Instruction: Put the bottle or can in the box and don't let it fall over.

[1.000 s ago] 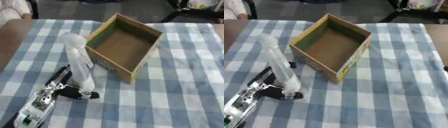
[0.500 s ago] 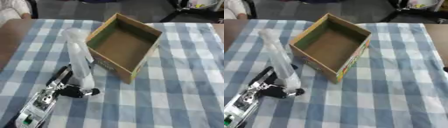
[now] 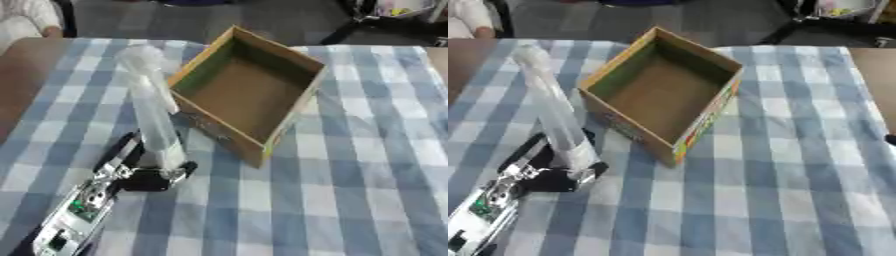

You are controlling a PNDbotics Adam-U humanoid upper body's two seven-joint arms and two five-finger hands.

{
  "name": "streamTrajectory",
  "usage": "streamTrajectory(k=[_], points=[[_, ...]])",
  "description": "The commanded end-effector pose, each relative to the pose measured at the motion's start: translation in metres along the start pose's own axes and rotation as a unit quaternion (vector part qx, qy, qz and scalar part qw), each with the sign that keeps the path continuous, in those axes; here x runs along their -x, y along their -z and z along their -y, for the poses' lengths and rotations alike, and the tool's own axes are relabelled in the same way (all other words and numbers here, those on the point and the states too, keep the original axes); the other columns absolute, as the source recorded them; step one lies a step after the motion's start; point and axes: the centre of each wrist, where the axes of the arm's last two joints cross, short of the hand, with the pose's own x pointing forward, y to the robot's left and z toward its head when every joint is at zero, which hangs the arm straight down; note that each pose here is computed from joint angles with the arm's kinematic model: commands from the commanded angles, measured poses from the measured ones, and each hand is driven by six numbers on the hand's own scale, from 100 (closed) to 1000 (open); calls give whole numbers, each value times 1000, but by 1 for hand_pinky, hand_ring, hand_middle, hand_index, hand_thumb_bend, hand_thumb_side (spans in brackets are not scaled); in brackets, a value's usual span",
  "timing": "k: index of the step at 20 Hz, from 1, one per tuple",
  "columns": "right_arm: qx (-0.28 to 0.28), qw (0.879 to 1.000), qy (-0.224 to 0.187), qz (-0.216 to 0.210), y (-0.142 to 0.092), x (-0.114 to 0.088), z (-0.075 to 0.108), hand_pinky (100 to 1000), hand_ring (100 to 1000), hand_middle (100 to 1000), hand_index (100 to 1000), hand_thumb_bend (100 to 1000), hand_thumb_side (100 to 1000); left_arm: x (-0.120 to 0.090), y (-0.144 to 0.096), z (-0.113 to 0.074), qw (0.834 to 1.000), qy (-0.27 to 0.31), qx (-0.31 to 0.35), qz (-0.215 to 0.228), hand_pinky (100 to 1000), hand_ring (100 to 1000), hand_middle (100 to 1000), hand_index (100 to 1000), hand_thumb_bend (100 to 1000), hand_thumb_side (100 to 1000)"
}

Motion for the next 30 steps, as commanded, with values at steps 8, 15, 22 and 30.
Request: streamTrajectory(k=[8,15,22,30], points=[[-1,1000,-6,10,3,-6,2,783,900,1000,872,100,759,-7,1,-3,1000,-6,-1,19,1000,598,680,259,100,100],[-2,1000,-6,11,4,-6,2,783,900,1000,872,100,756,-13,0,-4,999,10,1,39,1000,588,660,196,119,100],[-2,1000,-6,11,4,-6,3,783,900,1000,872,100,756,-21,-1,-6,998,15,-11,55,1000,577,643,181,149,100],[-2,1000,-3,13,4,-7,3,784,900,1000,873,100,755,-30,-1,-8,997,3,-27,73,1000,555,621,164,198,100]])
